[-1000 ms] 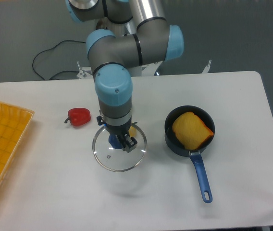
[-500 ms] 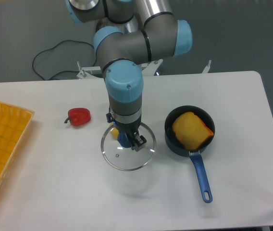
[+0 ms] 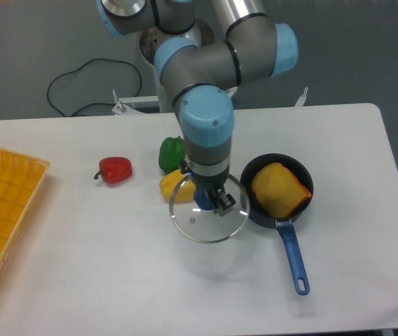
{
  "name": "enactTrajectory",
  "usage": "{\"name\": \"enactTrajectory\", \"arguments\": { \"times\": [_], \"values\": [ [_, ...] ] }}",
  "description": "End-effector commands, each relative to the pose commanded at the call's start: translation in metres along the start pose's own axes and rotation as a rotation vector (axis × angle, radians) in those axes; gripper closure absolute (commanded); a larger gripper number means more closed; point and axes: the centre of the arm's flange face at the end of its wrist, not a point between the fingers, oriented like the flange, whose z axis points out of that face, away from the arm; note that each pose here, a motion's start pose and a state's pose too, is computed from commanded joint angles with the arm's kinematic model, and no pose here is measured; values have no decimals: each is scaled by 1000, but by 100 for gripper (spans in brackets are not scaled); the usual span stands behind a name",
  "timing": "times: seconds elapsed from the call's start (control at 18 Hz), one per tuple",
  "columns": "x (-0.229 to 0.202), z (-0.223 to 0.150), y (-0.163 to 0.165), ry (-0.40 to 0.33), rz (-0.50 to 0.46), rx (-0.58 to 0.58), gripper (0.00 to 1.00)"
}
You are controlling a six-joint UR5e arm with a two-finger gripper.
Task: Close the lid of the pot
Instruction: 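Carry the glass lid over the black saucepan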
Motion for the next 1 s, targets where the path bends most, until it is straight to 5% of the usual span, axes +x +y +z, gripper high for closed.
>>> {"name": "enactTrajectory", "arguments": {
  "times": [1.0],
  "values": [
    [-36,22,124,30,127,29,47]
  ]
}}
